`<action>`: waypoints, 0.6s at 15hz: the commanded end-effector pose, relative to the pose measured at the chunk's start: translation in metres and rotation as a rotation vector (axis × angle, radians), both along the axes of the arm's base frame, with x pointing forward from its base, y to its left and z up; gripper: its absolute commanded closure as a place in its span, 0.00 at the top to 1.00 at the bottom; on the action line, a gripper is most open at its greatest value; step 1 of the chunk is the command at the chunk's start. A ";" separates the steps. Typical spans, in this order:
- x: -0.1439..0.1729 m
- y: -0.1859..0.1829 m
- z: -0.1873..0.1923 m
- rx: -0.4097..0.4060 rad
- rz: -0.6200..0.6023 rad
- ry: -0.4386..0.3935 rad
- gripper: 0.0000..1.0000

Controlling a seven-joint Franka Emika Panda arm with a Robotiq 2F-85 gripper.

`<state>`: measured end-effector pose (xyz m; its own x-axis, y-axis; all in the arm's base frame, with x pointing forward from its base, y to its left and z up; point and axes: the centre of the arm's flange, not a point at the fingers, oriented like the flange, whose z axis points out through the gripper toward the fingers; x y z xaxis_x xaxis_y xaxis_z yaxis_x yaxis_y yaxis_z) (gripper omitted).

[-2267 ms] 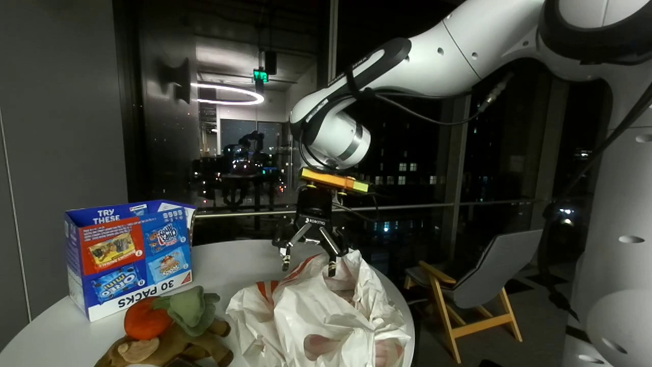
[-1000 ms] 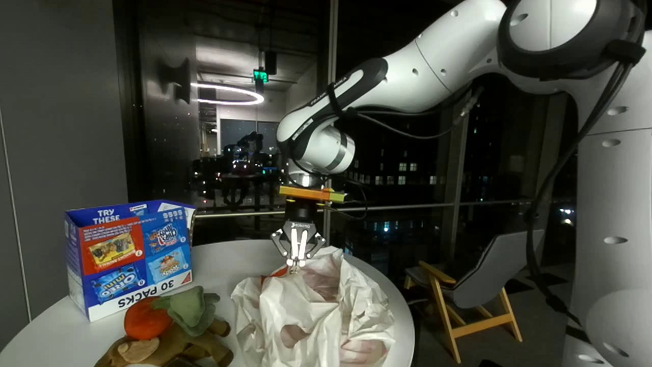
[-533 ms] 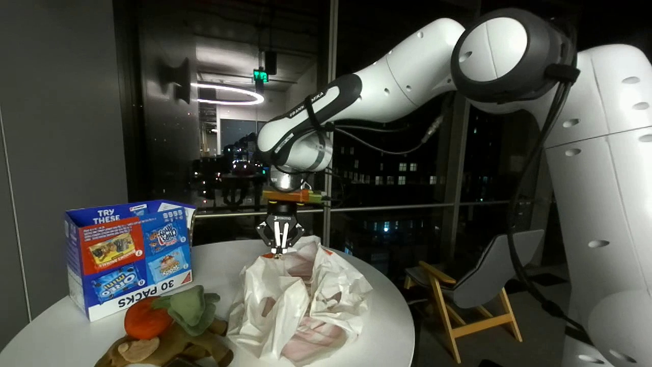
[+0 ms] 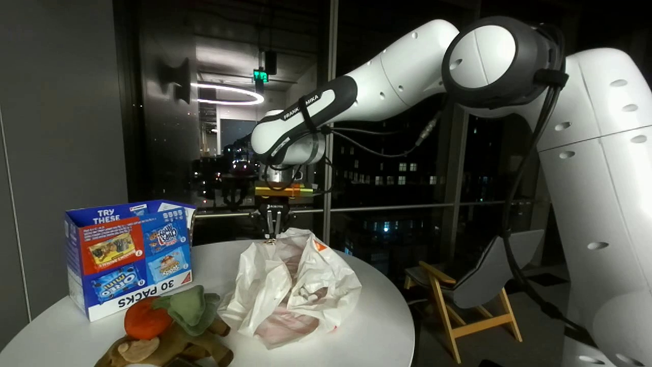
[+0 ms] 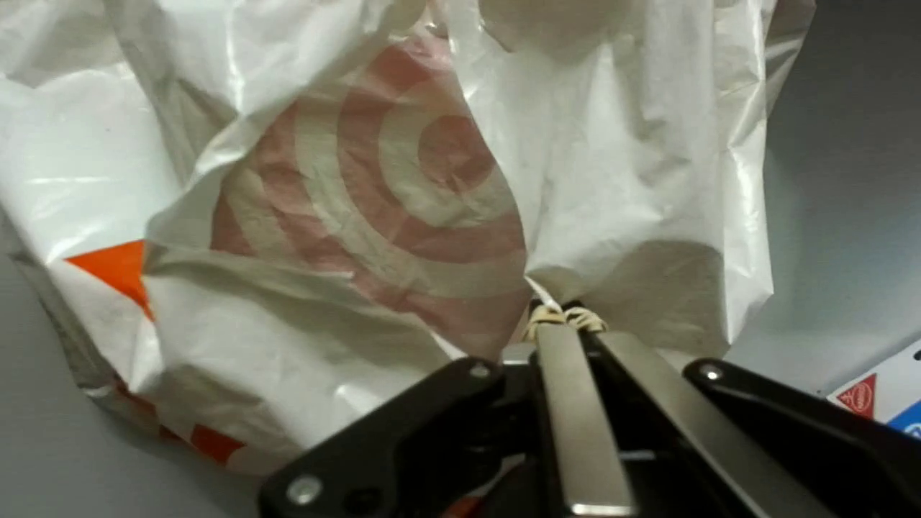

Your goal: Put the items on the table inside the plastic bag except for the blue box

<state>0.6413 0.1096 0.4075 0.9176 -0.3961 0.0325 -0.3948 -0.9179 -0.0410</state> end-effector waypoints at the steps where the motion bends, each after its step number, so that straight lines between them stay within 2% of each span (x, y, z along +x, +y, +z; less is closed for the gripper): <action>1: 0.004 0.001 0.009 0.071 -0.026 0.073 0.33; 3: -0.010 0.002 0.017 0.147 0.013 0.180 0.48; 6: -0.034 0.004 0.039 0.219 0.079 0.317 0.70; 8: -0.055 0.007 0.063 0.270 0.167 0.400 0.85; 9: -0.067 0.011 0.075 0.293 0.227 0.414 0.93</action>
<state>0.5971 0.1187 0.4375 0.8928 -0.2554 -0.3710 -0.3187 -0.9403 -0.1198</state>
